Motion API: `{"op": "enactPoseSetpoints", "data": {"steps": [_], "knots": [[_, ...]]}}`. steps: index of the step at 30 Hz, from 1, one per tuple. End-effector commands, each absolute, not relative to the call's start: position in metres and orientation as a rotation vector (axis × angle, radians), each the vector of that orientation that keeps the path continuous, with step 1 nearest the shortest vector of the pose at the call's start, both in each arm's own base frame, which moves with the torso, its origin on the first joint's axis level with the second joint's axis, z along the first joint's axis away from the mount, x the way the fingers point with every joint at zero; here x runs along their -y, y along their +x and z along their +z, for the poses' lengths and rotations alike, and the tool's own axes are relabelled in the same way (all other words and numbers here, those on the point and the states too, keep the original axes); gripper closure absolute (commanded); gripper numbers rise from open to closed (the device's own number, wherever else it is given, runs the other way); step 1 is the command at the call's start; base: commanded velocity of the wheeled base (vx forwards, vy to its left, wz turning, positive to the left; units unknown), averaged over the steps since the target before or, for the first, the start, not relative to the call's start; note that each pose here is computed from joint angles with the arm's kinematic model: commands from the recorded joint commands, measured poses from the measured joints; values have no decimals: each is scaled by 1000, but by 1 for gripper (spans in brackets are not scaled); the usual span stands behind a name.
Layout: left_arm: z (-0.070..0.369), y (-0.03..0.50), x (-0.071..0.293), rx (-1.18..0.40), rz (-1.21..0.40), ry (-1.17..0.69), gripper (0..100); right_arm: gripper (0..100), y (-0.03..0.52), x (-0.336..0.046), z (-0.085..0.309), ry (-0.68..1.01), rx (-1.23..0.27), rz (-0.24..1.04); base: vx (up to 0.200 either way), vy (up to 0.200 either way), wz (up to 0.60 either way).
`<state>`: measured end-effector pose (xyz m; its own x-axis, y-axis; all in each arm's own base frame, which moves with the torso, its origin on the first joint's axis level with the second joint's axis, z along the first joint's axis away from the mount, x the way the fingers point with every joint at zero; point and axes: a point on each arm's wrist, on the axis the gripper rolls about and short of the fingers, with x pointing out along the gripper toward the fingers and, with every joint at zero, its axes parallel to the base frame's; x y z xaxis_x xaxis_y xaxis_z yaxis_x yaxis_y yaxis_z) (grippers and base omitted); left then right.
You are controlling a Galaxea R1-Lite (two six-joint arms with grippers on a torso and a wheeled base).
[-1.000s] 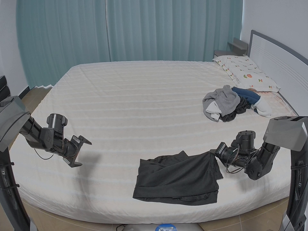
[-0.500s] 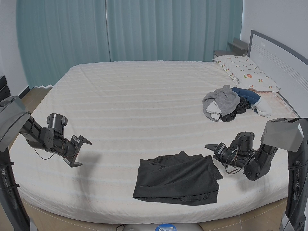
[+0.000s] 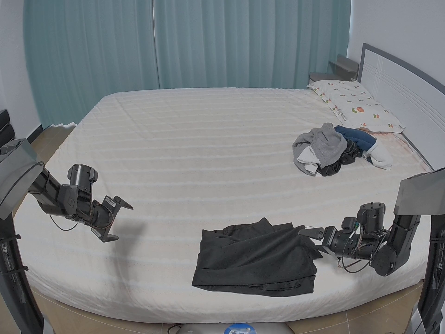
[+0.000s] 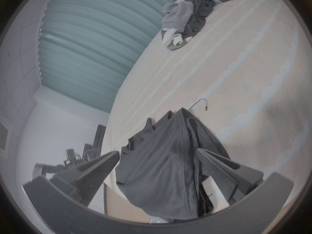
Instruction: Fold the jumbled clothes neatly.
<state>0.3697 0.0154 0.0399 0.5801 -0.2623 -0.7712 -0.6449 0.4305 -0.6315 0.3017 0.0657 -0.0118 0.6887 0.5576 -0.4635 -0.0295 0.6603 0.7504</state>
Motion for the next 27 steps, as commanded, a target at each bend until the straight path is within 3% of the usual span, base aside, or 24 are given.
{"op": "enactPoseSetpoints", "data": {"steps": [1, 16, 17, 27], "knots": [[41, 370, -15, -966, 291, -1141, 0, 0, 285, -61, -12, 715, -776, 395, -200, 0, 0], [39, 370, -14, -971, 292, -1138, 0, 0, 286, -74, -29, 664, -826, 424, -13, 0, 0], [38, 370, -14, -973, 293, -1138, 0, 100, 286, -74, -29, 664, -826, 425, 0, 0, 0], [39, 370, -14, -971, 292, -1139, 0, 100, 265, -69, -17, 623, -836, 430, 0, 0, 0]]}}
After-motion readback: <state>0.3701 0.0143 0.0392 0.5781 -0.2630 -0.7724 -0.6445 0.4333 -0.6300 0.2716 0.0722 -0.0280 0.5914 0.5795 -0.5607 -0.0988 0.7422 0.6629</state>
